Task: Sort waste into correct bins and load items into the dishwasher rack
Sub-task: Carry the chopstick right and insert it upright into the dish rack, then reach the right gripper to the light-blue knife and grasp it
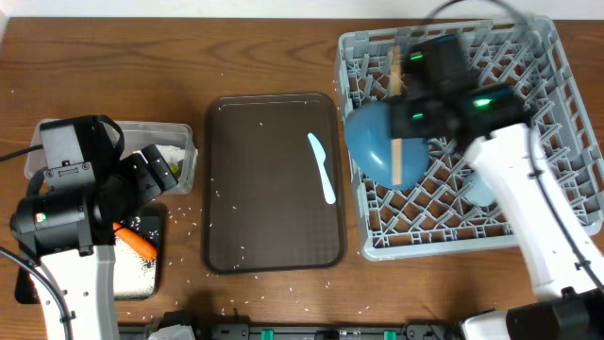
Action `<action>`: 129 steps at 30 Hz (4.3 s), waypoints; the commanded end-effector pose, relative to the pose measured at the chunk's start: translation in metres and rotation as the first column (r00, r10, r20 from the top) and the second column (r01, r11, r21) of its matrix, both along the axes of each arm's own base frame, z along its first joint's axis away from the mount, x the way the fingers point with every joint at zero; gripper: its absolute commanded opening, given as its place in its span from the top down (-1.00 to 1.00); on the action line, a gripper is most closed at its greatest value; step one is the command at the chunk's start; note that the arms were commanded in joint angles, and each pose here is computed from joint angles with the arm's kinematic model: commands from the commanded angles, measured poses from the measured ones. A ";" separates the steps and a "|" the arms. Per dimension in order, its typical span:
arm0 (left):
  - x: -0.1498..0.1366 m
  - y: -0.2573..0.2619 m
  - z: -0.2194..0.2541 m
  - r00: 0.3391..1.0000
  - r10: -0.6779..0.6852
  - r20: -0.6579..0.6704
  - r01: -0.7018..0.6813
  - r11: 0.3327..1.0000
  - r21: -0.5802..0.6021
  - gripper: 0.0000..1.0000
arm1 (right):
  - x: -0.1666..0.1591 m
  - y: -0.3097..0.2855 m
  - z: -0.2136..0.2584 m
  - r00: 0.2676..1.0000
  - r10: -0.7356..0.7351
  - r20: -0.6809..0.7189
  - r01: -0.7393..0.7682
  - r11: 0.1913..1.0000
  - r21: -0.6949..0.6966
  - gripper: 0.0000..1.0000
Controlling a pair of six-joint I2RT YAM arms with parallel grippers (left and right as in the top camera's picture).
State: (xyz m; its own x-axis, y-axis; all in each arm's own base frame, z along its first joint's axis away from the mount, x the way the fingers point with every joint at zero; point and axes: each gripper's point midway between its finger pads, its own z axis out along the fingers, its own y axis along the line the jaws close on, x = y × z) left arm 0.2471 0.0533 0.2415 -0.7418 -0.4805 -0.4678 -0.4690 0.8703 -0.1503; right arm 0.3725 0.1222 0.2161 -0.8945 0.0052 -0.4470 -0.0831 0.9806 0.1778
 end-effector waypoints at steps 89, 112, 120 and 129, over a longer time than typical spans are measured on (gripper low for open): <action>0.001 0.004 0.002 1.000 0.012 0.000 -0.012 1.000 0.011 -0.95 | -0.014 0.151 -0.229 0.959 0.051 -0.278 -0.110 0.973 -0.201 0.58; 0.001 0.004 0.002 1.000 0.012 0.000 -0.012 1.000 0.011 -0.96 | 0.008 0.166 -0.117 0.972 0.230 -0.040 -0.233 0.962 -0.139 0.98; 0.001 0.004 0.002 1.000 0.012 0.000 -0.012 1.000 0.011 -0.96 | 0.007 0.163 -0.059 0.958 0.277 0.079 -0.267 0.957 -0.115 0.86; 0.001 0.004 0.002 1.000 0.012 0.000 -0.012 1.000 0.010 -0.96 | -0.008 0.169 -0.153 0.933 0.337 -0.124 -0.357 0.909 -0.215 0.27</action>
State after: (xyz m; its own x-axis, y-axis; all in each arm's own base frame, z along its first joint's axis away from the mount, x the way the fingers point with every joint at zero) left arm 0.2474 0.0533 0.2412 -0.7425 -0.4806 -0.4666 -0.4692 0.8703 -0.1499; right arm 0.3745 0.2881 0.1094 -0.8508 -0.3243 -0.4136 -0.3683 0.9292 0.0291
